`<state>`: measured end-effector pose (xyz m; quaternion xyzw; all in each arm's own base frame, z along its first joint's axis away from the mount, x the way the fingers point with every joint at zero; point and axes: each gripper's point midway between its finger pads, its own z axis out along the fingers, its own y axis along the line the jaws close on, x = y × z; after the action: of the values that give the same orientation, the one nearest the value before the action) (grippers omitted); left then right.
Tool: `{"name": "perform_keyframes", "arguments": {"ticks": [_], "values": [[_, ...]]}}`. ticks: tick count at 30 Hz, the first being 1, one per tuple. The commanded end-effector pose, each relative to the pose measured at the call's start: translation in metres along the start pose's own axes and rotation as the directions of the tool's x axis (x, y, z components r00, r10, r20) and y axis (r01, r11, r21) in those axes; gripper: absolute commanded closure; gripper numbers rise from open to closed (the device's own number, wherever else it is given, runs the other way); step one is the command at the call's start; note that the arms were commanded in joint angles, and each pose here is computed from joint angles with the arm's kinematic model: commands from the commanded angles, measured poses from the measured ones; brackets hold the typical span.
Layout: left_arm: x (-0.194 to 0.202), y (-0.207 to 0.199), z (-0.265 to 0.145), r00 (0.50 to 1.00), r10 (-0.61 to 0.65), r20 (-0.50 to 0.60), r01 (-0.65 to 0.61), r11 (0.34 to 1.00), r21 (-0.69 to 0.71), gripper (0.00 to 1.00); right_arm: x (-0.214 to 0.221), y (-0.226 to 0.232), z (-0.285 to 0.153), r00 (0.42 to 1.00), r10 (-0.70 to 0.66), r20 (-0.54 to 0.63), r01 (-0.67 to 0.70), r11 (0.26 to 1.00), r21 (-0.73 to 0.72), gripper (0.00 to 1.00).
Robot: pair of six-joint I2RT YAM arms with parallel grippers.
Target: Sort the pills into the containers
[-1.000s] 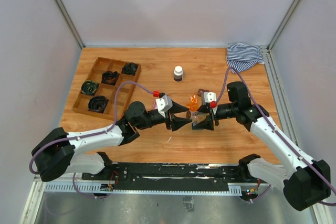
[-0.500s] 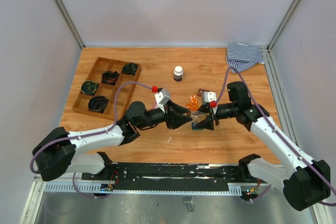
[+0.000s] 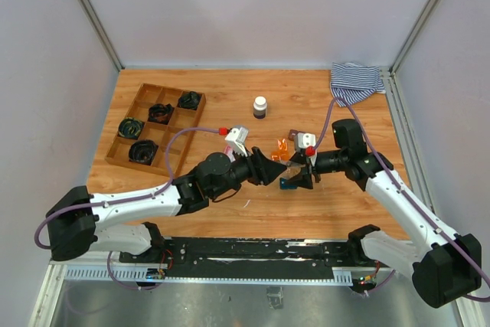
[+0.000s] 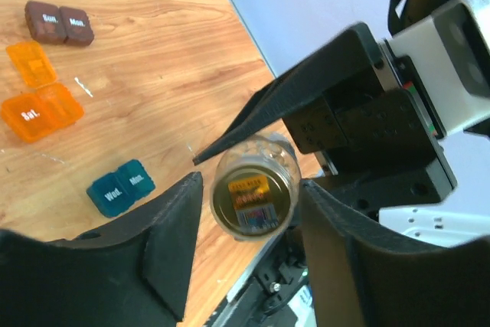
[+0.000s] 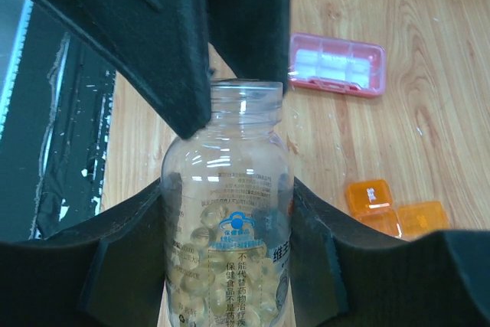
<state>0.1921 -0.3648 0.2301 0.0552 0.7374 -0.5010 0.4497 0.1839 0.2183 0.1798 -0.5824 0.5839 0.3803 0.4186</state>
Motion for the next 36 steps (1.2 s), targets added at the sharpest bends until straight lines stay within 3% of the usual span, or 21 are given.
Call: {"name": "perform_keyframes", "arguments": {"ticks": [1, 8, 13, 16, 21, 26, 30, 36], "values": [[-0.015, -0.003, 0.003, 0.998, -0.020, 0.058, 0.022, 0.999, -0.036, 0.33, -0.021, 0.010, 0.000, 0.996, -0.049, 0.075, 0.053, 0.997, -0.056, 0.99], [-0.026, 0.007, -0.009, 0.993, 0.048, 0.111, -0.041, 0.997, -0.068, 0.07, -0.022, 0.010, 0.000, 0.996, -0.051, 0.077, 0.056, 0.997, -0.057, 0.99], [-0.024, 0.006, -0.021, 0.985, 0.141, 0.098, -0.138, 0.990, -0.030, 0.03, -0.022, 0.010, 0.000, 0.996, -0.050, 0.077, 0.055, 0.997, -0.057, 0.99], [-0.020, 0.003, -0.028, 0.959, 0.272, 0.079, -0.274, 0.962, 0.017, 0.01, -0.022, 0.010, 0.000, 0.996, -0.049, 0.077, 0.054, 0.997, -0.059, 0.99], [-0.003, -0.003, -0.042, 0.826, 0.554, 0.103, -0.564, 0.807, 0.174, 0.01, -0.022, 0.010, 0.000, 0.996, -0.050, 0.078, 0.055, 0.997, -0.059, 0.99], [0.008, -0.011, -0.046, 0.675, 0.721, 0.155, -0.727, 0.616, 0.302, 0.01, -0.022, 0.010, 0.001, 0.996, -0.048, 0.078, 0.053, 0.997, -0.061, 0.99], [0.000, -0.019, -0.046, 0.656, 0.723, 0.216, -0.735, 0.546, 0.403, 0.01, -0.021, 0.011, 0.001, 0.996, -0.046, 0.077, 0.051, 0.997, -0.062, 0.99], [-0.009, -0.018, -0.033, 0.678, 0.705, 0.207, -0.706, 0.545, 0.453, 0.07, -0.021, 0.010, 0.000, 0.996, -0.049, 0.078, 0.054, 0.997, -0.060, 1.00]]}}
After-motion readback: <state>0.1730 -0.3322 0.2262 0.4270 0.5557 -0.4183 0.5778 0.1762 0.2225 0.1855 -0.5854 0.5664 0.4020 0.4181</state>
